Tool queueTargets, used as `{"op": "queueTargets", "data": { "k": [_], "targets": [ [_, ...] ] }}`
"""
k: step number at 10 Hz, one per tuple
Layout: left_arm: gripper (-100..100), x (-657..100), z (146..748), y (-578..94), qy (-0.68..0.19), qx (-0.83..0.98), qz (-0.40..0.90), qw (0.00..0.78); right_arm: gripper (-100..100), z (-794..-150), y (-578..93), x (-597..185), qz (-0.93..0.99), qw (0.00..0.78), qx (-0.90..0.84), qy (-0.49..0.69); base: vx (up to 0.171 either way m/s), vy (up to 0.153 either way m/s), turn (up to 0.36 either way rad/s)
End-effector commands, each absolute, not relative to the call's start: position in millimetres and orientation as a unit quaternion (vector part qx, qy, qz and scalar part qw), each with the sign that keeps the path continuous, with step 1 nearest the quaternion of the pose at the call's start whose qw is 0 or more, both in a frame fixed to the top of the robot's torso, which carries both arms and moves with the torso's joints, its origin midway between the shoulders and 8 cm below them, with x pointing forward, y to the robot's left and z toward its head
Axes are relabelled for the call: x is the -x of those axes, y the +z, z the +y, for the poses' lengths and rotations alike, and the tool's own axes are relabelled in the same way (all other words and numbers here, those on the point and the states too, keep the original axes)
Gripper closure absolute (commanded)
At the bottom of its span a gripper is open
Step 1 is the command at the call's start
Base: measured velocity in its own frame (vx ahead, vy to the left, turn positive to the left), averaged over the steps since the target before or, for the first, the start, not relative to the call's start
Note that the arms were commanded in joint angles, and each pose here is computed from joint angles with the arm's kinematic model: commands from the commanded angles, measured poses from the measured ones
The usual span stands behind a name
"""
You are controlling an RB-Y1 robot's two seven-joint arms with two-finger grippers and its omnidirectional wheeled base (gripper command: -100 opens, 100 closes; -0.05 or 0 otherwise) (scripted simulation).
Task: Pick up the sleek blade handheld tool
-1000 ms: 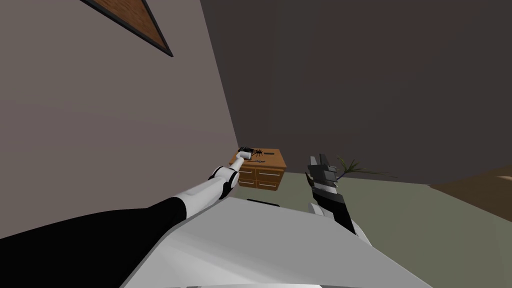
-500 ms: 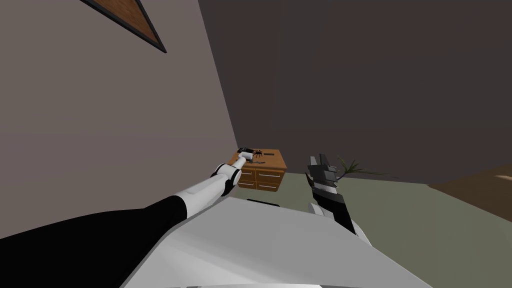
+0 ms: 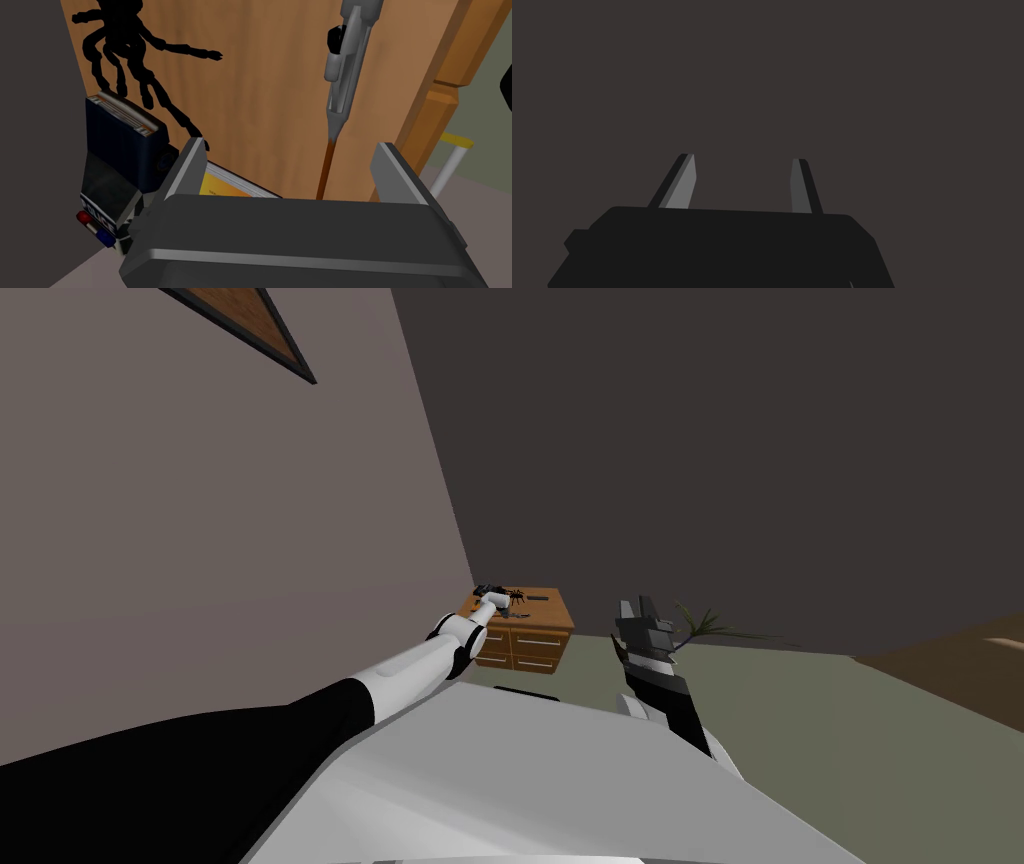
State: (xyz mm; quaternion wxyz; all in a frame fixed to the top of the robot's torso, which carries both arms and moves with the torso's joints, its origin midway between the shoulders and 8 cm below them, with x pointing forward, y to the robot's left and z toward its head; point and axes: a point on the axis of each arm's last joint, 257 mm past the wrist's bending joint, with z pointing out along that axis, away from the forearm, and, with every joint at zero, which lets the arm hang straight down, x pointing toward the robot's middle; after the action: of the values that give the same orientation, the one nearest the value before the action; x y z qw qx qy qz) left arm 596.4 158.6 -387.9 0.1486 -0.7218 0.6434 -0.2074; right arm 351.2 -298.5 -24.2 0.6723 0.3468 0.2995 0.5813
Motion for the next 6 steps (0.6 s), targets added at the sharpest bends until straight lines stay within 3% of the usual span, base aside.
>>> {"op": "queueTargets", "data": {
  "k": [1, 6],
  "targets": [
    [-100, -599.0, 155.3, -386.0, -0.209, 0.721, 0.644, 0.148, 0, -298.5, -24.2, -351.2, 0.3, 0.672, -0.347, 0.581, 0.012, 0.009, 0.001],
    [-100, -575.8, 136.3, -403.8, -0.182, 0.726, 0.653, 0.12, 0, -298.4, -24.2, -351.2, 0.3, 0.672, -0.347, 0.581, 0.023, 0.003, -0.01]
  ]
}}
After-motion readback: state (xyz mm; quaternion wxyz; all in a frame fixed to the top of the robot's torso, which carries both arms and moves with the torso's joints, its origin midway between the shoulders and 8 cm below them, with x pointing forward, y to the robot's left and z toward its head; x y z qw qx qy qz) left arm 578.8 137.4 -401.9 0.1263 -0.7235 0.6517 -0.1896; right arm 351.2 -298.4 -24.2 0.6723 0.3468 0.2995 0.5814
